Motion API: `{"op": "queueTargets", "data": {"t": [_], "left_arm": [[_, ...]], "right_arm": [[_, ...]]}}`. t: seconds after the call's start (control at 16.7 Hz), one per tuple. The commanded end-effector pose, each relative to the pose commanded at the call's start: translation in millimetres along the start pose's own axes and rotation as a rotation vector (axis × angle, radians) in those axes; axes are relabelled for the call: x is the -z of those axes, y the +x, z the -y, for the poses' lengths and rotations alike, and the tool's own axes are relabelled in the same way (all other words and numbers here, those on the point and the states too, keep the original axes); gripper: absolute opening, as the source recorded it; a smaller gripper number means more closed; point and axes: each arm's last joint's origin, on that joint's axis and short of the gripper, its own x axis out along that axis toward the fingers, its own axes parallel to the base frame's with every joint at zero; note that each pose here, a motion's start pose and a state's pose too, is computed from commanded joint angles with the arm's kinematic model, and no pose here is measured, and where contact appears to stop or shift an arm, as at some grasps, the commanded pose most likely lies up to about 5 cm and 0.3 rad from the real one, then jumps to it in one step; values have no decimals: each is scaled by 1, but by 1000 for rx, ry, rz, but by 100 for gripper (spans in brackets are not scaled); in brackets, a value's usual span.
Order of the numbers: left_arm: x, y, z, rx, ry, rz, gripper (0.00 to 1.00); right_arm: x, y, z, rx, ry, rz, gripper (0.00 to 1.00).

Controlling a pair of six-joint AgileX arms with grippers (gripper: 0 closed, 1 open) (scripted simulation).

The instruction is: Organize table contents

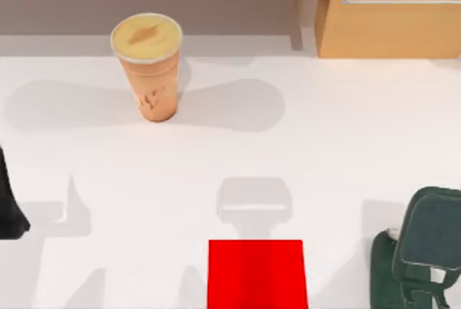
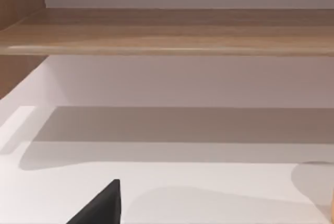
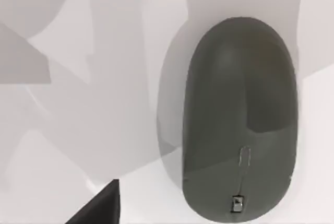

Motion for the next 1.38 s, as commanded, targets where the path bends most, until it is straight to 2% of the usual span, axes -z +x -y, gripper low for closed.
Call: {"op": "queueTargets", "data": {"t": [0.36, 0.66, 1.38], "left_arm": [[0, 0, 0, 0, 0, 0, 100], [0, 0, 0, 0, 0, 0, 100], [0, 0, 0, 0, 0, 0, 100]], "right_arm": [[1, 51, -2, 4, 0, 2, 100], [2, 57, -4, -1, -1, -1, 100], [2, 57, -4, -1, -1, -1, 10]]}}
